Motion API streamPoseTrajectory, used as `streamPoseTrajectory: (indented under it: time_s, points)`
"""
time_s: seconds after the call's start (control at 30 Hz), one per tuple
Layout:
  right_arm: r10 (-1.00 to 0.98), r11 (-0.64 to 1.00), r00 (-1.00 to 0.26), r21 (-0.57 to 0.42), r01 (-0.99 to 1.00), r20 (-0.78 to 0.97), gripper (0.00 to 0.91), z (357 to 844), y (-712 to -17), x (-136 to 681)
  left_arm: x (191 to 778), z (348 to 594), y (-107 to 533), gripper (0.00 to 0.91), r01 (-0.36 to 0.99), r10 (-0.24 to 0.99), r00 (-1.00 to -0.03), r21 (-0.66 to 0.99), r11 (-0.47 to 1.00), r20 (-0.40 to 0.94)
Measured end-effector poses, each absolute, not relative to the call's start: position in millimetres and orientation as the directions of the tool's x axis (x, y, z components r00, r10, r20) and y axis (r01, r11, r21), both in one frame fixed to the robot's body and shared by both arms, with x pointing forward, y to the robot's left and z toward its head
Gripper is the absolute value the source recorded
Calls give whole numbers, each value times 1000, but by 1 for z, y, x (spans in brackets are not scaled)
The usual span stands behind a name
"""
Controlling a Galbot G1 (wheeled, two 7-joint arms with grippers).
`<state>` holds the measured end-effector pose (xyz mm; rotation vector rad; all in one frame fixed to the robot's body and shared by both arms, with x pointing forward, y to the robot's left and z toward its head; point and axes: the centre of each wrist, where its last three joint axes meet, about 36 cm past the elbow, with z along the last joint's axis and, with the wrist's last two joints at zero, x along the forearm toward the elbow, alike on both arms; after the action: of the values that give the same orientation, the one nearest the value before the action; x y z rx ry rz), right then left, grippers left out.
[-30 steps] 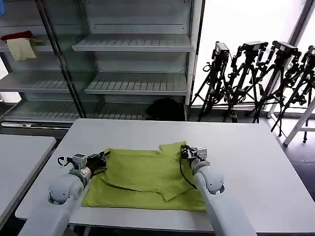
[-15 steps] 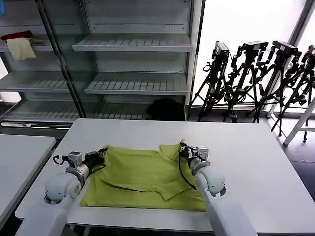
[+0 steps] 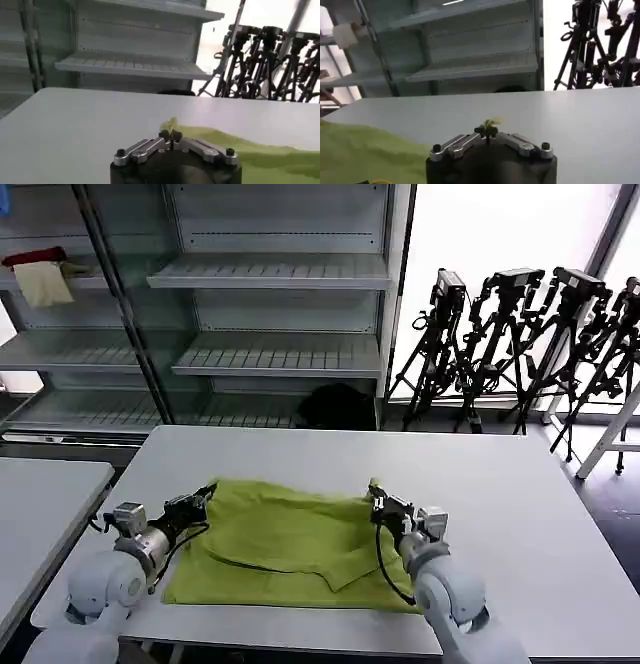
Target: Fold and organize the clothes.
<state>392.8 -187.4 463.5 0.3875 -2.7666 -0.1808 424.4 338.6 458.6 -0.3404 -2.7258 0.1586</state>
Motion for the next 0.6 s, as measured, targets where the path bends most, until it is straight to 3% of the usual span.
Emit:
streamPoseTrajectory:
  time_s: [0.6]
  points:
    - [-273,960,-889,157,-230,367,0,460,-205,324,364,448,359,0,199,250,-886,-166,966,390]
